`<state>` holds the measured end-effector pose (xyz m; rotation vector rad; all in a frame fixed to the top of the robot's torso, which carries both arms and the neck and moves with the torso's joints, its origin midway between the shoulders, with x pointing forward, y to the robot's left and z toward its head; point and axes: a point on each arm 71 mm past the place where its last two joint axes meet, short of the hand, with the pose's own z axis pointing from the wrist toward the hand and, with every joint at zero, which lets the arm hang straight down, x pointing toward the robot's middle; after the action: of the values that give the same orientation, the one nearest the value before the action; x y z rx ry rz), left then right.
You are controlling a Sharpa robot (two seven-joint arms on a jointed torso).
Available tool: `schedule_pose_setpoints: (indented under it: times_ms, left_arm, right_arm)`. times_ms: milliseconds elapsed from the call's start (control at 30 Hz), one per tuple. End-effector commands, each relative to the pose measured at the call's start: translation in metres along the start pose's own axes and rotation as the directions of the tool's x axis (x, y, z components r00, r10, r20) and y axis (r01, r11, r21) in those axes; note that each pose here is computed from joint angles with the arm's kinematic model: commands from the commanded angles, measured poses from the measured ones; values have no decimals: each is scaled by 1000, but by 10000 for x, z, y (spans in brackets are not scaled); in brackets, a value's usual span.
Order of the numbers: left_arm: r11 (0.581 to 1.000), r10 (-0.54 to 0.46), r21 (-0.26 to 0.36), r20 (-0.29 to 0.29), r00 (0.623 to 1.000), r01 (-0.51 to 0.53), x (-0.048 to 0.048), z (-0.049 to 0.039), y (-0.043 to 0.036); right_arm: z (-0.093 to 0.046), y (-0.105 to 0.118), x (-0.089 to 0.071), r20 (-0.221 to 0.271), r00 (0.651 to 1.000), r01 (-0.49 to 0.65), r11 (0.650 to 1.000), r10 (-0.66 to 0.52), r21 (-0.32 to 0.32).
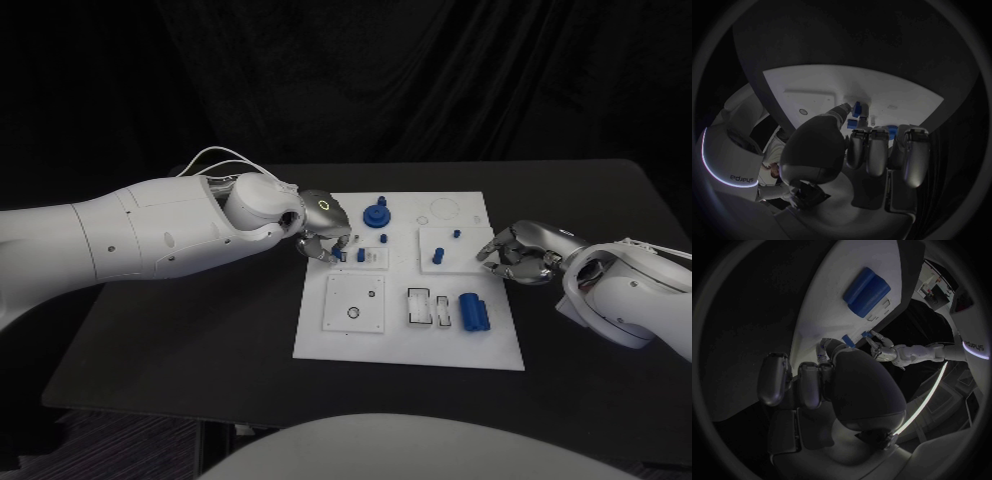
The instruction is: Assemble the parts on the task board
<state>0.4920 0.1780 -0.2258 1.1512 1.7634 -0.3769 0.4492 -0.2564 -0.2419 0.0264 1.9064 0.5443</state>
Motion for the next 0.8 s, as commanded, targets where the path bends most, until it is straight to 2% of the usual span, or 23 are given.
schedule_pose_setpoints:
  times_ms: [33,800]
  left_arm:
    - [1000,-4,10,-15,1000,4,38,13,-30]
    - [1000,-9,19,-25,1000,9,62,17,-47]
  right_arm:
    - [0,-12,14,-13,1000,3,1000,-3,15]
    - [5,-8,24,-25,1000,5,1000,-5,19]
